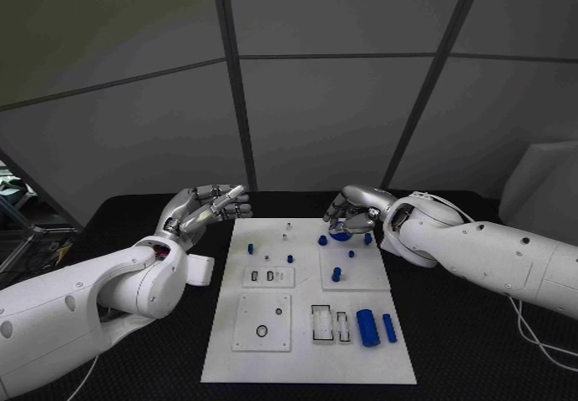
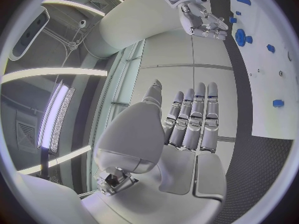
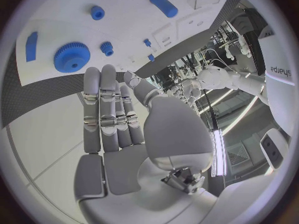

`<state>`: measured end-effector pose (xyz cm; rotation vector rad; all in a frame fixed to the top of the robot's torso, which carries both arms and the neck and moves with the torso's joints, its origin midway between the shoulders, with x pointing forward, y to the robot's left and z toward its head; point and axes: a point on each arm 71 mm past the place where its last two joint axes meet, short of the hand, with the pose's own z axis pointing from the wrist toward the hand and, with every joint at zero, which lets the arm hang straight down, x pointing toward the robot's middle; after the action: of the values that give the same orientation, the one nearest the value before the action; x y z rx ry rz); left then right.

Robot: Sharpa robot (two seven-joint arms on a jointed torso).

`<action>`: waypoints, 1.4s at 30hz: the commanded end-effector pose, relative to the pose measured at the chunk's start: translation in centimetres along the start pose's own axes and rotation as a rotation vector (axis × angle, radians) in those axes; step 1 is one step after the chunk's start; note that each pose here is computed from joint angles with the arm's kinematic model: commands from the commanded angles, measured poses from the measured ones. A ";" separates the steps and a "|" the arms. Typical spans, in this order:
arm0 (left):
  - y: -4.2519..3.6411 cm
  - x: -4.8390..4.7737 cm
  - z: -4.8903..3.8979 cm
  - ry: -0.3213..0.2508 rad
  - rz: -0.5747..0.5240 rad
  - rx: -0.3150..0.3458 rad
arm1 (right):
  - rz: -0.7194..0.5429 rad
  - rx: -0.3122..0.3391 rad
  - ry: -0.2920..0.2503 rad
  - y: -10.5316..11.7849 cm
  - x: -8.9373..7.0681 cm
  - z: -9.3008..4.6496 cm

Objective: Assemble the parts on the task board

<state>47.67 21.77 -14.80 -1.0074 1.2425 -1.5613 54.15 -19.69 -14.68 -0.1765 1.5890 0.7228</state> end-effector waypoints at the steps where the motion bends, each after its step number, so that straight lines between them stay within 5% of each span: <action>1: -0.36 0.75 -0.21 0.042 -0.002 0.014 | -0.182 0.033 0.042 0.4 0.2 0.1; 42: -0.54 0.75 -0.61 0.047 -0.001 -0.007 | -0.243 0.059 0.104 1.7 1.4 1.9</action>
<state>46.85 21.44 -14.50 -0.9945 1.2743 -1.5766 54.59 -17.05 -15.37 -0.3586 1.6344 0.4808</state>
